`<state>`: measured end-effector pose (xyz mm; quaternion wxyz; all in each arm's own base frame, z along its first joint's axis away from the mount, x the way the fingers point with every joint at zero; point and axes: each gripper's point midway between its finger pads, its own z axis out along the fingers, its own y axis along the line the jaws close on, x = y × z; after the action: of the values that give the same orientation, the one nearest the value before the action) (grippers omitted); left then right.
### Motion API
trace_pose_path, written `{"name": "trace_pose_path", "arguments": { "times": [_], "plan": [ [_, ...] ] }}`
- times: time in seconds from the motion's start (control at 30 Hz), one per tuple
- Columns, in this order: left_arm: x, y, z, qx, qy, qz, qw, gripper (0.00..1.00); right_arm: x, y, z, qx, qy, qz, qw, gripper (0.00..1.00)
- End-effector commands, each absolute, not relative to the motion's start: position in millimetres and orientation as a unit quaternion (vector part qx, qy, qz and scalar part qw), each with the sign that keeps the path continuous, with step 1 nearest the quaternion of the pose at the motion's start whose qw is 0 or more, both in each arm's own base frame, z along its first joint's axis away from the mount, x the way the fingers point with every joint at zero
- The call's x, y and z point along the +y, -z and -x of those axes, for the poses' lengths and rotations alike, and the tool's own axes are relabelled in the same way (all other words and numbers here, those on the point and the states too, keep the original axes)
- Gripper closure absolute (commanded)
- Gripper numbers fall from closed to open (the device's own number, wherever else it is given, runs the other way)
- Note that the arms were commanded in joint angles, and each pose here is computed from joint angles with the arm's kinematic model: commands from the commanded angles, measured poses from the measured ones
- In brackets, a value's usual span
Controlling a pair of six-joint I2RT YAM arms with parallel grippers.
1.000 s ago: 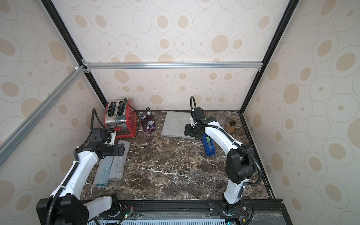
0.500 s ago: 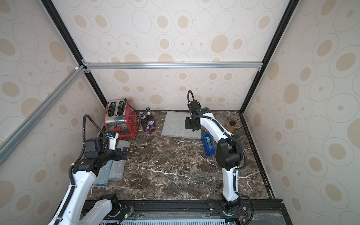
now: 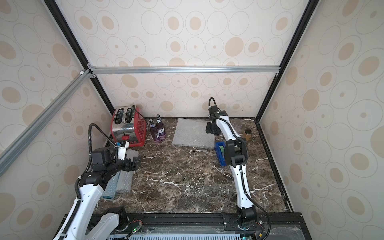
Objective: Wrap wine bottles in bubble wrap
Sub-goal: Move the bubble wrap to the center of the board.
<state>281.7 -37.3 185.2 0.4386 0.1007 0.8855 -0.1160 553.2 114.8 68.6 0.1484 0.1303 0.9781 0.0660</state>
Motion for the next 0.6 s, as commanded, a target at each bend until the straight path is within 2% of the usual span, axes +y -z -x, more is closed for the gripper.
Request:
{"name": "trace_pose_path", "arguments": {
  "times": [0.0,0.13,0.47,0.57],
  "plan": [
    [-44,-190,-284,0.877,0.120,-0.119,0.450,0.01,104,-55,-548,0.981,-0.061,-0.138,0.121,0.50],
    [-43,-189,-283,0.879,0.120,-0.116,0.446,0.01,107,-45,-550,0.982,-0.074,-0.133,0.116,0.53],
    [-42,-188,-285,0.879,0.116,-0.115,0.448,0.01,114,-25,-549,0.983,-0.089,-0.127,0.095,0.72],
    [-42,-191,-284,0.879,0.118,-0.113,0.447,0.01,113,-19,-546,0.984,-0.087,-0.129,0.089,0.73]
  ]
}}
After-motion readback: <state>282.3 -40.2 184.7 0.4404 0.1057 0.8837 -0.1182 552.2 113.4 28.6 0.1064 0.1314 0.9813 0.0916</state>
